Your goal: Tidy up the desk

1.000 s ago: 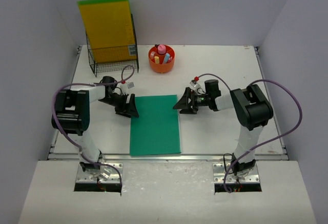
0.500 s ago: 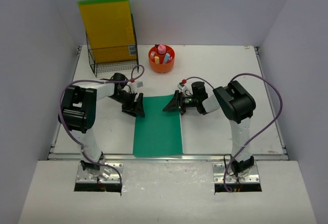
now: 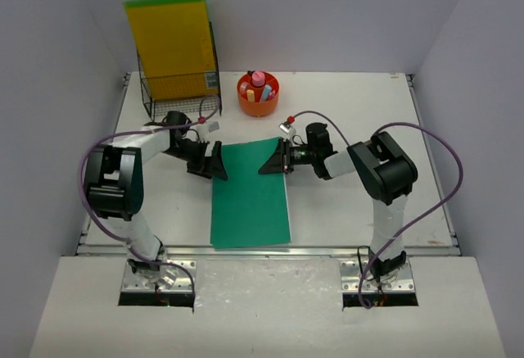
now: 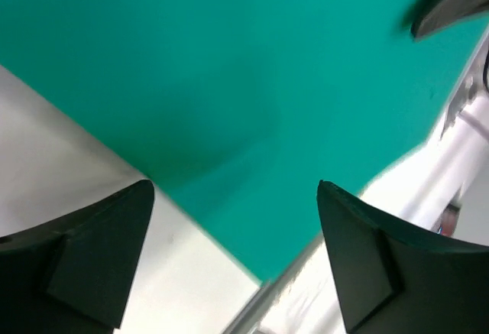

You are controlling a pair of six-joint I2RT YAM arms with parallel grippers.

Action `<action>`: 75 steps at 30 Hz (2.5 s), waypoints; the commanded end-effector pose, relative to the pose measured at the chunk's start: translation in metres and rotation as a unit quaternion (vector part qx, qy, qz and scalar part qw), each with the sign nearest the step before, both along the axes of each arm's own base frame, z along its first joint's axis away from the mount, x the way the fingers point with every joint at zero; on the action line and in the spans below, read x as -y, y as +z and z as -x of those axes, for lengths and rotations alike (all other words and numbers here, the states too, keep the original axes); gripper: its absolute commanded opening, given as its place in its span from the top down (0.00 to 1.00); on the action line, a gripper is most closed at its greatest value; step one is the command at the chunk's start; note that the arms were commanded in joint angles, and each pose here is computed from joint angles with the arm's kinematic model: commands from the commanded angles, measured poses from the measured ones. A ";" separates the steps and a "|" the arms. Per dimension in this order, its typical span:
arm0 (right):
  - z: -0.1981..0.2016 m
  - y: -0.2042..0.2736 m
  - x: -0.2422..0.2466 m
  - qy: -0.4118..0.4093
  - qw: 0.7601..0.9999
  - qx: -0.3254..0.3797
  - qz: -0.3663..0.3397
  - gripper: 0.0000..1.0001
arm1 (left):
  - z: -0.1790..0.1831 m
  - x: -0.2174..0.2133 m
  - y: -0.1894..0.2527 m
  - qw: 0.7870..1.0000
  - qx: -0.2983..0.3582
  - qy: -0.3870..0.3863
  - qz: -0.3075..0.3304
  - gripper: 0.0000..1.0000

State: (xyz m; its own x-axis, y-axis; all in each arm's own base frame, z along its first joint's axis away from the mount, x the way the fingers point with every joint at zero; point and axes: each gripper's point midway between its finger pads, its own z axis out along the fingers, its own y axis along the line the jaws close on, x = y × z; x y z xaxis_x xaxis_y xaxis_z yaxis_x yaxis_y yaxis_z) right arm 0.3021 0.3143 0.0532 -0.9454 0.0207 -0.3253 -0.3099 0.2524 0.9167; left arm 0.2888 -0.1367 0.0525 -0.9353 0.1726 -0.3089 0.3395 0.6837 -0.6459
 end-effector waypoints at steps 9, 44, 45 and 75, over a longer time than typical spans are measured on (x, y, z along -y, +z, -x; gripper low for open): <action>-0.019 0.177 -0.032 0.090 0.880 0.458 -0.084 1.00 | -0.027 0.019 0.234 0.817 0.440 -0.356 -0.112 0.11; 0.034 0.168 -0.039 0.185 0.757 0.626 -0.002 1.00 | 0.007 0.032 0.275 0.741 0.511 -0.389 -0.196 0.19; 0.034 0.169 -0.040 0.185 0.757 0.627 -0.001 1.00 | 0.005 0.034 0.270 0.745 0.500 -0.397 -0.194 0.20; 0.023 0.166 -0.039 0.143 0.775 0.613 0.054 0.01 | 0.023 0.023 0.228 0.688 0.464 -0.481 -0.282 1.00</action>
